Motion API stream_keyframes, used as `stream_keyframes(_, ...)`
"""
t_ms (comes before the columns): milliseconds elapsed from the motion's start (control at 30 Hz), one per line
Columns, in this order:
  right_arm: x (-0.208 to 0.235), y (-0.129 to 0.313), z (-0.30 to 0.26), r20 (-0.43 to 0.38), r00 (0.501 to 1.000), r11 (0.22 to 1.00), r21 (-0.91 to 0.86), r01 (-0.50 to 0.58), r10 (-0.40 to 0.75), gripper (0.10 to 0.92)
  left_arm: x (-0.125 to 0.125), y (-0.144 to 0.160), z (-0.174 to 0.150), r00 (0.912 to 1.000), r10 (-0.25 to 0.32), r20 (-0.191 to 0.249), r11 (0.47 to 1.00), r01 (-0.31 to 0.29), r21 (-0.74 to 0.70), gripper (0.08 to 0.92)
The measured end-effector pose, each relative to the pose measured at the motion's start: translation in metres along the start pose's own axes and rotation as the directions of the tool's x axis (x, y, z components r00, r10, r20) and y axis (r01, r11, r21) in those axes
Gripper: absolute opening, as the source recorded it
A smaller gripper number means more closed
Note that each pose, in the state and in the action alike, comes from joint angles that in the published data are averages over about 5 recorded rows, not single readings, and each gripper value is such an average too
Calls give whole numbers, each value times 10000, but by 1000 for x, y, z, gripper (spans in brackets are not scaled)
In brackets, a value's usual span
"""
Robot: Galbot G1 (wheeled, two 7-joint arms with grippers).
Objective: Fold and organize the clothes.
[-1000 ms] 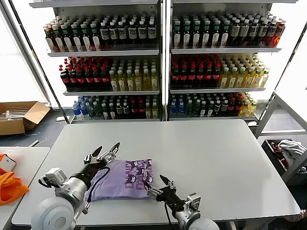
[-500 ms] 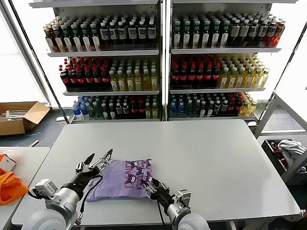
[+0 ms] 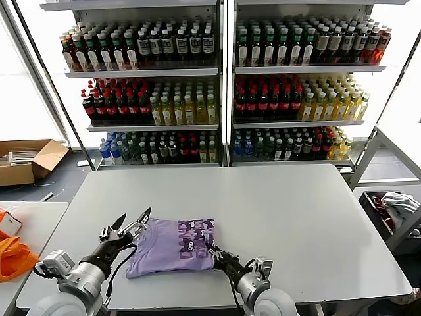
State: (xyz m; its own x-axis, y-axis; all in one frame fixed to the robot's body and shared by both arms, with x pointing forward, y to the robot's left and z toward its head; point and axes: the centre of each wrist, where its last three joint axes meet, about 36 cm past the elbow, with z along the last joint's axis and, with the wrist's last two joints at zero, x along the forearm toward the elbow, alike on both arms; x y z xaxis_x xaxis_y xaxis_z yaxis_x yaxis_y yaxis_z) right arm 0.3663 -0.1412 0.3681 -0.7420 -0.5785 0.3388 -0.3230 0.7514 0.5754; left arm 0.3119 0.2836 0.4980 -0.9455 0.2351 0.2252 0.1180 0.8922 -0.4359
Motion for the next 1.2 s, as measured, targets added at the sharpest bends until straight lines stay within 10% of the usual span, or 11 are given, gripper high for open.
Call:
stream_keyframes(467, 52, -48, -30, 200, 9934, 9663, 2307, -1147, 1131, 132, -3, -3, 4, 10000, 88, -39, 9998, -88, 158, 823)
stream_keyframes(1200, 51, -25, -60, 1992, 9709, 8884, 4105, -2057, 1328, 768, -5, -11, 8, 9996, 270, -42, 9991, -268, 341, 822)
